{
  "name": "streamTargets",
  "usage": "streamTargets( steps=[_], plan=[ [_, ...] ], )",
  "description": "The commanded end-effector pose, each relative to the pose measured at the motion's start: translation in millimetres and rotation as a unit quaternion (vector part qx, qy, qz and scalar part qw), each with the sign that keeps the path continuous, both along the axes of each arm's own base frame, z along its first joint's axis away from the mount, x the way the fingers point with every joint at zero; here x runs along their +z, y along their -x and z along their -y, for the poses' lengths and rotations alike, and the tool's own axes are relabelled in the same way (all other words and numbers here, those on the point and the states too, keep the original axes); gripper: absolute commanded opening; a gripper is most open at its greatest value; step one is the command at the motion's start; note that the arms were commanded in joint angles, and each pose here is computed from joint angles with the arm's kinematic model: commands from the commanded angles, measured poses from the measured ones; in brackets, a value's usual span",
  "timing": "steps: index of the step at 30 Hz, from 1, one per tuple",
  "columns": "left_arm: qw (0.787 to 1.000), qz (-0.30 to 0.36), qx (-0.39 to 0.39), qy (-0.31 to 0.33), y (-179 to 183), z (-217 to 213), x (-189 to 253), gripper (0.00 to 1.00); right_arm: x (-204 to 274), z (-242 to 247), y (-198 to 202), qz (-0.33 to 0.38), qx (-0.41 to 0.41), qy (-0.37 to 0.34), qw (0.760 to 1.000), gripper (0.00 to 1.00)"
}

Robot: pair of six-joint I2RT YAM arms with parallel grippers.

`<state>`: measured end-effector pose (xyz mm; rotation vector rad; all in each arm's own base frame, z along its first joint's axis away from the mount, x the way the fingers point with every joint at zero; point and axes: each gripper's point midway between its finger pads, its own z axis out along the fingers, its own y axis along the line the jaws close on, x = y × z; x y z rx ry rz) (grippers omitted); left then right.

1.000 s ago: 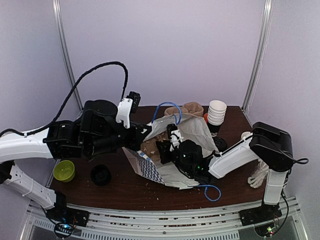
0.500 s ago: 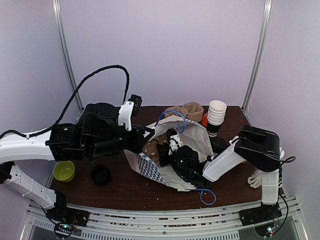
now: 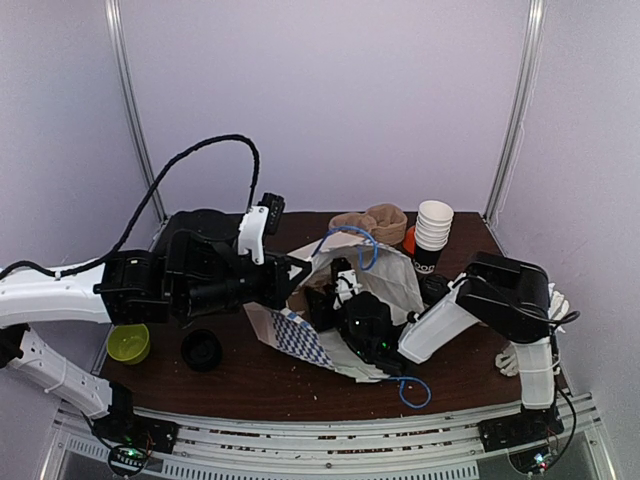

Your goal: Pack the takeout coffee

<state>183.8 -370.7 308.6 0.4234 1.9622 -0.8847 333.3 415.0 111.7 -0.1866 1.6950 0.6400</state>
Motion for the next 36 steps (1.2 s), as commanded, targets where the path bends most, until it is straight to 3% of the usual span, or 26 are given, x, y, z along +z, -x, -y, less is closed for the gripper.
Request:
streamTargets(
  steps=[1, 7, 15, 23, 29, 32, 36],
  plan=[
    [0.999, 0.004, -0.003, 0.044, 1, 3, 16, 0.00, 4, -4, 3, -0.003, 0.022, -0.006, 1.000, 0.56],
    [0.999, 0.009, 0.027, 0.030, -5, -12, 12, 0.00, 14, -2, 24, -0.024, 0.072, 0.005, 0.997, 0.69],
    [0.996, 0.029, 0.079, -0.003, -15, -40, 8, 0.00, 65, 7, 89, -0.041, 0.173, 0.052, 0.983, 0.82],
    [0.994, 0.043, 0.098, -0.022, -21, -48, 5, 0.00, 81, 32, 139, -0.072, 0.234, 0.100, 0.964, 0.83],
    [0.995, 0.057, 0.079, -0.038, -18, -46, 0, 0.00, 133, 57, 169, -0.059, 0.269, 0.092, 0.957, 0.83],
    [0.996, 0.065, 0.051, -0.033, -12, -43, -1, 0.00, 167, 75, 177, -0.037, 0.266, 0.074, 0.960, 0.81],
    [0.997, 0.078, 0.008, -0.004, 1, -40, 1, 0.00, 207, 120, 170, 0.003, 0.200, 0.034, 0.979, 0.80]
  ],
)
